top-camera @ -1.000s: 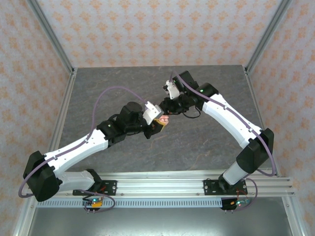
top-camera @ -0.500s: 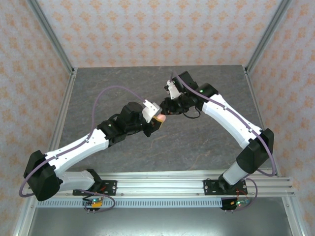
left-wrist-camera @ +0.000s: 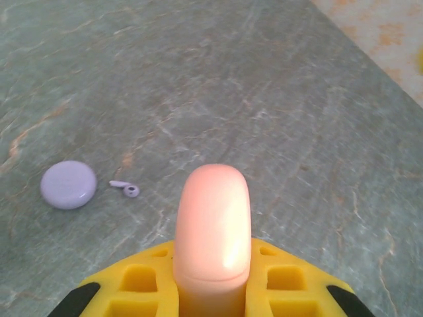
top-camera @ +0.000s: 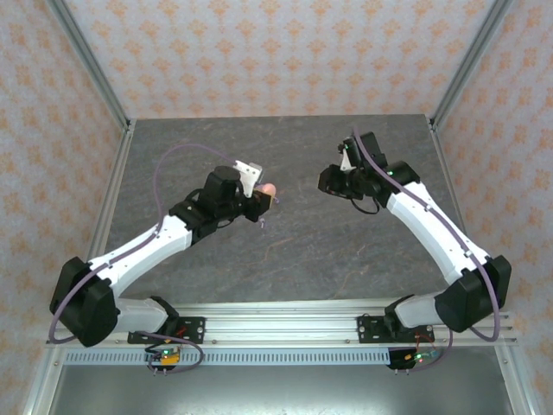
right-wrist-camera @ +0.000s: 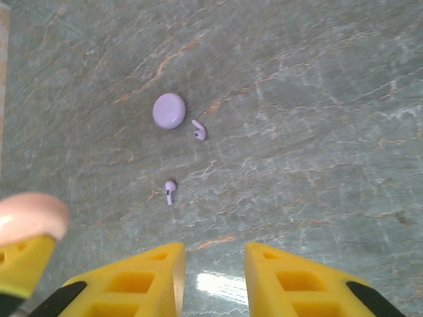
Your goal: Insert the wireless bluetooth earbuds into the charging case
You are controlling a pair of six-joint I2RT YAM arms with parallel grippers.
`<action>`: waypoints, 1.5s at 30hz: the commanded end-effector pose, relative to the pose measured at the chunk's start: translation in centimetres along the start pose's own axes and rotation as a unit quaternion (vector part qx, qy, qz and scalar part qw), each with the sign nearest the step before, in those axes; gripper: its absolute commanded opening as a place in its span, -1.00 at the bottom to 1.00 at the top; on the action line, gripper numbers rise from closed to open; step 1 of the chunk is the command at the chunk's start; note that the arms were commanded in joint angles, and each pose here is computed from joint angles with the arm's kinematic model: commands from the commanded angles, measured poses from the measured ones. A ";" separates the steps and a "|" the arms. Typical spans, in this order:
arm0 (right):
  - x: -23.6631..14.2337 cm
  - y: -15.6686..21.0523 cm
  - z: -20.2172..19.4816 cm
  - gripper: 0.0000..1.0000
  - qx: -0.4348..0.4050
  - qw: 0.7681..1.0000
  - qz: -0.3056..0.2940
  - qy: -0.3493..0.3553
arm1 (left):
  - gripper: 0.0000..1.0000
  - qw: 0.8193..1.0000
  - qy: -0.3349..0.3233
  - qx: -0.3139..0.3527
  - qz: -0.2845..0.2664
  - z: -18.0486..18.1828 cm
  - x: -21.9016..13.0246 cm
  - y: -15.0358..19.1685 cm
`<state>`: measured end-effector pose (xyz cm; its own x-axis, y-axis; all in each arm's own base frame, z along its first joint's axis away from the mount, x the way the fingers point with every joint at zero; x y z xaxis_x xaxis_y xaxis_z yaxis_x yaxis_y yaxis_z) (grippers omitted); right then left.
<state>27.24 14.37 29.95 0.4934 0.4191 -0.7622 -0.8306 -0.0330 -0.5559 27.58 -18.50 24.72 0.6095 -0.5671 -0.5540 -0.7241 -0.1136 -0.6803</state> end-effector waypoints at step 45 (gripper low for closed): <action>0.8 5.1 -3.1 -0.38 0.013 0.999 -0.001 0.047 | -0.85 0.946 -0.156 -0.265 0.099 17.7 13.2 -5.2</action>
<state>24.47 11.90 25.40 0.5027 0.3180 -0.8039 -0.8433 -0.0241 -0.5369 44.33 -11.45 12.13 0.4386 -0.3801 -0.8143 -0.8601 -0.4401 -0.2579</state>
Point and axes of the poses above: each hand's point on the last joint's axis, 136 mm out from that joint toward the fingers, its own x axis out along the fingers, its own z axis along the line the jaws close on, y = z × x, the point moved 9 cm from there along -x, back along the fingers, and after that the axes turned 14 degrees about -x, right-handed, at the moved point
